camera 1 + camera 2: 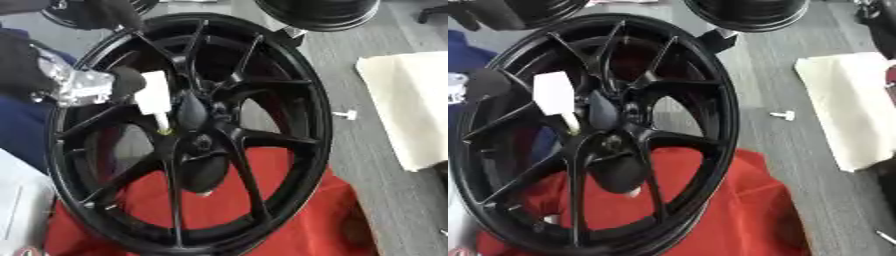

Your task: Pull the pin out of the wheel hub.

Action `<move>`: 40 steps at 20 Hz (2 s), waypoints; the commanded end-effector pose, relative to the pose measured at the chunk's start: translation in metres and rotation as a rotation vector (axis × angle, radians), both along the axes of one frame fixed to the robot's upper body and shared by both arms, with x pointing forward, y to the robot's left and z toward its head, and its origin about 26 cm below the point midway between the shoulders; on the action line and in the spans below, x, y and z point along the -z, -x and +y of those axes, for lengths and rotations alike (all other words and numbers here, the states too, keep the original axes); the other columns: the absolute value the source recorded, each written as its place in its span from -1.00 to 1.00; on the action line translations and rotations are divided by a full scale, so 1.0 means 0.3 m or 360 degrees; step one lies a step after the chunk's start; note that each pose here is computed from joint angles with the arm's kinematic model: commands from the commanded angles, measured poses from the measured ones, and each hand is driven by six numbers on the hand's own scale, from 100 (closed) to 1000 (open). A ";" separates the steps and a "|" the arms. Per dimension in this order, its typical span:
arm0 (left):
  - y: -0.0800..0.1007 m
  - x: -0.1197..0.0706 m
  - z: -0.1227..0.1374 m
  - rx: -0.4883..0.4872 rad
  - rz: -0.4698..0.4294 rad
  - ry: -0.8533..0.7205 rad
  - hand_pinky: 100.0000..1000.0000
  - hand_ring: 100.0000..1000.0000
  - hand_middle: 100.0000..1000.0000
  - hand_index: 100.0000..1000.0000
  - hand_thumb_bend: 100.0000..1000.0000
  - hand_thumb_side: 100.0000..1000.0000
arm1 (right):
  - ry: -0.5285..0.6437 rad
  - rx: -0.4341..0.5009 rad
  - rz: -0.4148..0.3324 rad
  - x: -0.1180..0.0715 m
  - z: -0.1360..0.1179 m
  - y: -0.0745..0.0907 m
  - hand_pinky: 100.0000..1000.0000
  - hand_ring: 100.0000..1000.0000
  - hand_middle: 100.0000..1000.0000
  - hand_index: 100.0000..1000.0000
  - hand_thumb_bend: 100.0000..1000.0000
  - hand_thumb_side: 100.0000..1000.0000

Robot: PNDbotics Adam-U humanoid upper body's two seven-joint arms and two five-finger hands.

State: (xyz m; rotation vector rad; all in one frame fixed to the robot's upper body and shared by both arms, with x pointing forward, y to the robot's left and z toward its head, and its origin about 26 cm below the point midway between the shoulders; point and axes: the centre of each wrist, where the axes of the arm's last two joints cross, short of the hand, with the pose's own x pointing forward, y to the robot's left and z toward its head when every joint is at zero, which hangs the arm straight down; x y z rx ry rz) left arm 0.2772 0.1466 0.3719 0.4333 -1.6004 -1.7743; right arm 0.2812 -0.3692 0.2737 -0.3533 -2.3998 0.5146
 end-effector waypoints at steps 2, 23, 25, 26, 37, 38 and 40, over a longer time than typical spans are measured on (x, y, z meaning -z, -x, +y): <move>0.009 -0.014 -0.020 -0.0092 0.0099 -0.0062 0.74 0.76 0.59 0.74 -0.06 0.14 | 0.0039 -0.0001 -0.0031 -0.034 -0.004 0.005 0.52 0.11 0.01 0.28 -1.00 -0.02; -0.145 0.057 0.003 -0.0332 0.0061 -0.0196 0.77 0.78 0.63 0.71 -0.21 -0.24 | 0.0031 -0.0028 -0.0050 -0.038 0.013 0.005 0.52 0.10 0.00 0.27 -1.00 -0.02; -0.151 0.067 0.006 -0.0332 0.0095 -0.0211 0.76 0.76 0.62 0.70 -0.20 -0.23 | 0.0030 -0.0029 -0.0053 -0.039 0.014 0.006 0.52 0.10 0.00 0.27 -1.00 -0.01; -0.153 0.070 0.006 -0.0329 0.0117 -0.0218 0.76 0.75 0.62 0.70 -0.20 -0.22 | 0.0028 -0.0029 -0.0053 -0.038 0.014 0.006 0.52 0.10 0.00 0.27 -1.00 -0.01; -0.182 0.088 -0.001 -0.0332 0.0161 -0.0291 0.72 0.70 0.55 0.64 -0.14 -0.29 | -0.0021 -0.0004 -0.0064 -0.042 0.007 0.002 0.52 0.10 -0.01 0.26 -1.00 -0.01; -0.181 0.088 -0.002 -0.0329 0.0156 -0.0298 0.72 0.68 0.54 0.64 -0.15 -0.31 | -0.0022 -0.0005 -0.0063 -0.041 0.008 0.002 0.52 0.09 -0.01 0.26 -1.00 -0.01; -0.179 0.086 -0.005 -0.0325 0.0142 -0.0312 0.70 0.66 0.51 0.62 -0.16 -0.34 | -0.0021 -0.0006 -0.0059 -0.040 0.008 0.001 0.52 0.09 -0.01 0.26 -1.00 -0.01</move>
